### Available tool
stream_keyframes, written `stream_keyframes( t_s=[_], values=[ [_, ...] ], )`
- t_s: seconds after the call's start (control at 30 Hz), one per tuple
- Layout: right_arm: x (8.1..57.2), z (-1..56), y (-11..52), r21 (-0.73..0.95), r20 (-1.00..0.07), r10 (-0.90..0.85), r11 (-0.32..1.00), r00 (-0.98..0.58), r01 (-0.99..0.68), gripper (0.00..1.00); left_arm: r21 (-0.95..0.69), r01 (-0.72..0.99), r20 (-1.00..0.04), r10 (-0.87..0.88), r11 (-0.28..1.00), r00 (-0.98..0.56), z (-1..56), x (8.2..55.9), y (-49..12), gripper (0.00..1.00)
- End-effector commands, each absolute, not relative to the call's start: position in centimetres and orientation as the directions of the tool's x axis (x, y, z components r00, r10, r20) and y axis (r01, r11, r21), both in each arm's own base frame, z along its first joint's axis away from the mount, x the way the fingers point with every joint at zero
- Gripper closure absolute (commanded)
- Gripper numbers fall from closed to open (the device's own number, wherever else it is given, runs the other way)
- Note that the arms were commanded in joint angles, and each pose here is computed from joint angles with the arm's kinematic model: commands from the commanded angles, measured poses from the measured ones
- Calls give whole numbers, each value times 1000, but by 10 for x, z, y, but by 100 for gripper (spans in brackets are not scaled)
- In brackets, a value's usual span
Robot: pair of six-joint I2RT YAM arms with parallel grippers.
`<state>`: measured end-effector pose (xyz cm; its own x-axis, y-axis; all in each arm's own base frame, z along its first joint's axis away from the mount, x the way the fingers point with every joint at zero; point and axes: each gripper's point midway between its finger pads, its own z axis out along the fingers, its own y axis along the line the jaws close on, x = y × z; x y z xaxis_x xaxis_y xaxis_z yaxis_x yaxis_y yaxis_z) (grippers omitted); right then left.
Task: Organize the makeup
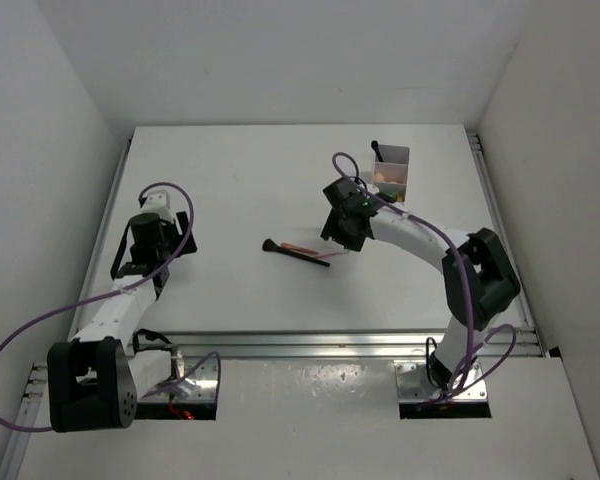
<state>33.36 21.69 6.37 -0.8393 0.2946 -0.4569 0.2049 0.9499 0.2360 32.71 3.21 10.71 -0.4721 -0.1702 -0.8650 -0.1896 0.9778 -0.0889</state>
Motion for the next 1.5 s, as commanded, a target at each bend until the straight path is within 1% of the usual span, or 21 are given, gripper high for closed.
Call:
stream_keyframes(
  t_s=[0.0, 0.03, 0.1, 0.13, 0.3, 0.5, 0.6, 0.7, 0.73, 0.8, 0.9, 1.03, 1.1, 1.2, 1.23, 1.33, 1.37, 1.47],
  values=[
    [334, 63, 200, 215, -412, 649, 752, -640, 623, 46, -74, -133, -923, -118, 988, -366, 147, 353, 26, 23],
    [335, 61, 201, 230, -375, 737, 662, -563, 714, 46, -74, -124, -923, -115, 990, -368, 148, 355, 23, 23],
    [338, 59, 201, 223, -366, 766, 624, -529, 749, 45, -73, -116, -919, -112, 991, -377, 145, 356, 20, 23],
    [340, 55, 201, 238, -355, 807, 565, -471, 790, 45, -73, -116, -919, -112, 991, -377, 145, 356, 20, 23],
    [348, 41, 200, 241, -303, 875, 453, -378, 858, 45, -49, -123, -908, -95, 991, -408, 143, 353, 23, 23],
    [361, 21, 201, 210, -270, 898, 406, -346, 889, 45, -28, -146, -907, -86, 989, -411, 146, 353, 28, 23],
    [372, 17, 210, 224, -239, 914, 382, -329, 897, 46, -24, -154, -908, -86, 988, -411, 147, 352, 30, 23],
    [369, 5, 213, 178, -216, 918, 373, -334, 911, 46, -10, -161, -908, -77, 987, -412, 147, 352, 32, 23],
    [372, 6, 220, 183, -193, 923, 367, -332, 912, 46, -9, -161, -904, -77, 987, -420, 144, 352, 32, 23],
    [369, 2, 225, 172, -159, 931, 353, -327, 920, 46, 10, -176, -905, -66, 984, -421, 144, 352, 37, 23],
    [363, -2, 228, 162, -145, 933, 352, -330, 922, 46, 24, -181, -905, -56, 983, -422, 144, 351, 39, 23],
    [347, -14, 225, 104, -120, 944, 321, -308, 942, 47, 25, -181, -901, -56, 983, -431, 141, 352, 39, 23],
    [341, -16, 218, 91, -131, 943, 317, -304, 944, 50, 29, -189, -901, -56, 982, -430, 141, 351, 41, 23],
    [336, -21, 208, 70, -142, 946, 304, -292, 950, 61, 35, -196, -896, -57, 980, -440, 136, 349, 42, 23],
    [334, -24, 199, 53, -140, 948, 295, -286, 954, 70, 33, -197, -900, -56, 980, -432, 138, 350, 42, 23],
    [328, -28, 188, 24, -157, 943, 302, -294, 953, 80, 37, -205, -901, -56, 978, -431, 138, 350, 44, 23],
    [322, -34, 182, 0, -166, 942, 297, -293, 955, 86, 41, -213, -901, -56, 976, -431, 138, 350, 45, 23],
    [325, -32, 171, 15, -180, 945, 282, -275, 959, 92, 44, -223, -905, -55, 974, -422, 139, 348, 47, 23]
  ],
)
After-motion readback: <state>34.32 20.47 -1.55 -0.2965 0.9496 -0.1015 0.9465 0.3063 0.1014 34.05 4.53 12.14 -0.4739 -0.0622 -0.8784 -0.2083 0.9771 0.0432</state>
